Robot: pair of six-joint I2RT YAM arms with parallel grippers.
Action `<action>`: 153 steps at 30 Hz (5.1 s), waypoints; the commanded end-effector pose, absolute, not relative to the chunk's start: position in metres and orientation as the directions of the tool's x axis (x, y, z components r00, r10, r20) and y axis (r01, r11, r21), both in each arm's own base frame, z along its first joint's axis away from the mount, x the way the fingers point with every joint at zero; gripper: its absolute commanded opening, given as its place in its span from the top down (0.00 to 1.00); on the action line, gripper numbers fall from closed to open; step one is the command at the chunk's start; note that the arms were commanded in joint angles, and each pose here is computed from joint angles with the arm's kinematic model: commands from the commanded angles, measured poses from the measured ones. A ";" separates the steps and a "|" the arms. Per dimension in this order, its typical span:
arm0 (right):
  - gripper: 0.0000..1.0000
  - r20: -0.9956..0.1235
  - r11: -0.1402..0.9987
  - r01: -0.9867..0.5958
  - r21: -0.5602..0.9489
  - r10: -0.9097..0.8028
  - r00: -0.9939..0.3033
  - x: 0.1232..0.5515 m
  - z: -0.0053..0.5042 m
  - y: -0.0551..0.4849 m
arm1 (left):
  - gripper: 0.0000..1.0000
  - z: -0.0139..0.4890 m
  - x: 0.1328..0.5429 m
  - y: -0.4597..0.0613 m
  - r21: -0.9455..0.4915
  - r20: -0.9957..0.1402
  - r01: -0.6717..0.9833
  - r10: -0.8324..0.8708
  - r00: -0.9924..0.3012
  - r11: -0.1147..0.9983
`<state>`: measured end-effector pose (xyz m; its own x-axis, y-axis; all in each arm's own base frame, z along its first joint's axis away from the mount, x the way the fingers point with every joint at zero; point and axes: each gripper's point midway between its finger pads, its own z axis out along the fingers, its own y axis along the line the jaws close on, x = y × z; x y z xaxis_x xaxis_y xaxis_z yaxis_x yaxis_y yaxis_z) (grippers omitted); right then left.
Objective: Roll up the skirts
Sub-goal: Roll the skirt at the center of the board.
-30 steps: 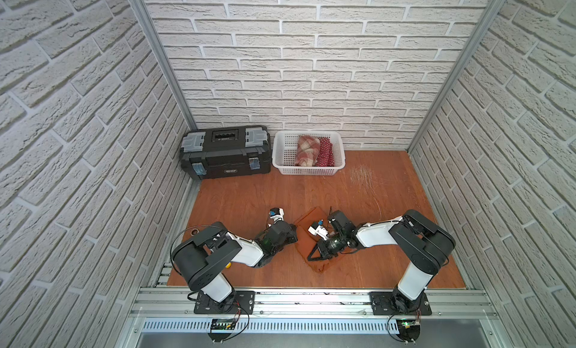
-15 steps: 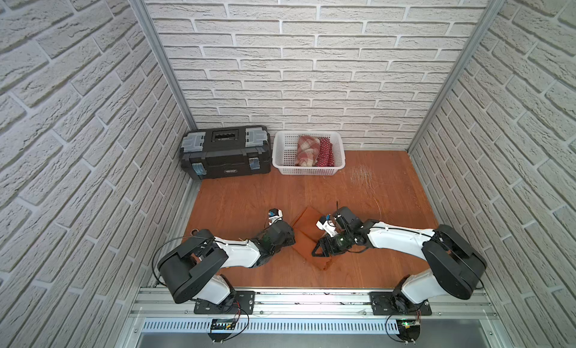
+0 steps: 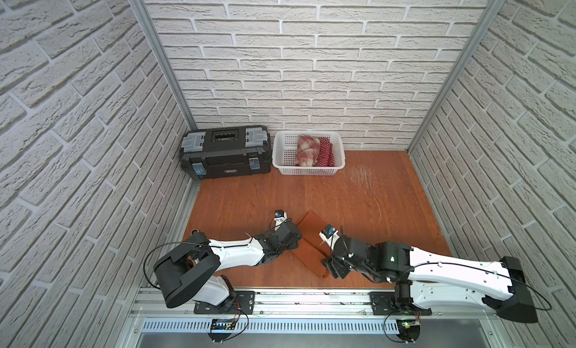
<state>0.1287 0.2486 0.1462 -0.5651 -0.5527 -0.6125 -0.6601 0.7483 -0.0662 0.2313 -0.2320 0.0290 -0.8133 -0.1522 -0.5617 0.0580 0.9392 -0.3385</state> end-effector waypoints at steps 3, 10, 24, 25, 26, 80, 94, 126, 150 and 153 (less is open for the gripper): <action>0.23 -0.554 0.599 -0.510 -0.618 -0.791 -0.258 0.132 0.142 0.271 | 1.00 0.029 0.226 -0.226 -0.292 -0.558 0.055 -0.123 -0.821 0.955; 0.09 -0.365 0.406 -0.326 -0.854 -0.913 -0.179 0.133 0.110 0.300 | 1.00 0.030 0.225 -0.230 -0.288 -0.553 0.061 -0.114 -0.826 0.956; 0.09 -0.085 0.180 -0.223 -0.958 -0.921 -0.381 0.160 0.044 0.268 | 1.00 0.043 0.209 -0.221 -0.282 -0.522 0.037 -0.121 -0.844 0.959; 0.11 -0.094 0.187 -0.214 -0.959 -0.919 -0.383 0.160 0.044 0.267 | 1.00 0.045 0.207 -0.222 -0.278 -0.519 0.041 -0.114 -0.847 0.960; 0.14 -0.095 0.190 -0.214 -0.958 -0.917 -0.388 0.161 0.044 0.266 | 1.00 0.045 0.207 -0.222 -0.273 -0.516 0.040 -0.111 -0.849 0.961; 0.98 -0.116 0.547 -0.123 0.828 -0.047 -0.992 0.152 0.023 0.253 | 0.02 0.077 0.232 -0.233 -0.469 -0.546 0.004 -0.287 -0.787 0.883; 0.98 -0.039 0.607 -0.010 0.795 0.034 -0.999 0.147 -0.021 0.236 | 0.02 0.053 0.245 -0.309 -0.606 -0.512 0.092 -0.300 -0.805 0.790; 0.03 -0.541 0.911 -0.412 0.013 -0.341 -0.769 0.149 0.099 0.173 | 1.00 0.044 0.223 -0.271 -0.199 -0.720 0.119 -0.063 -0.691 0.973; 0.11 -0.747 0.764 -0.557 -0.327 -0.569 -0.343 0.106 0.127 0.246 | 1.00 0.054 0.241 -0.165 -0.277 -0.756 -0.276 -0.386 -0.529 0.920; 0.10 -0.727 0.704 -0.627 -0.333 -0.615 -0.305 0.099 0.121 0.251 | 1.00 0.061 0.250 -0.171 -0.284 -0.757 -0.267 -0.387 -0.526 0.921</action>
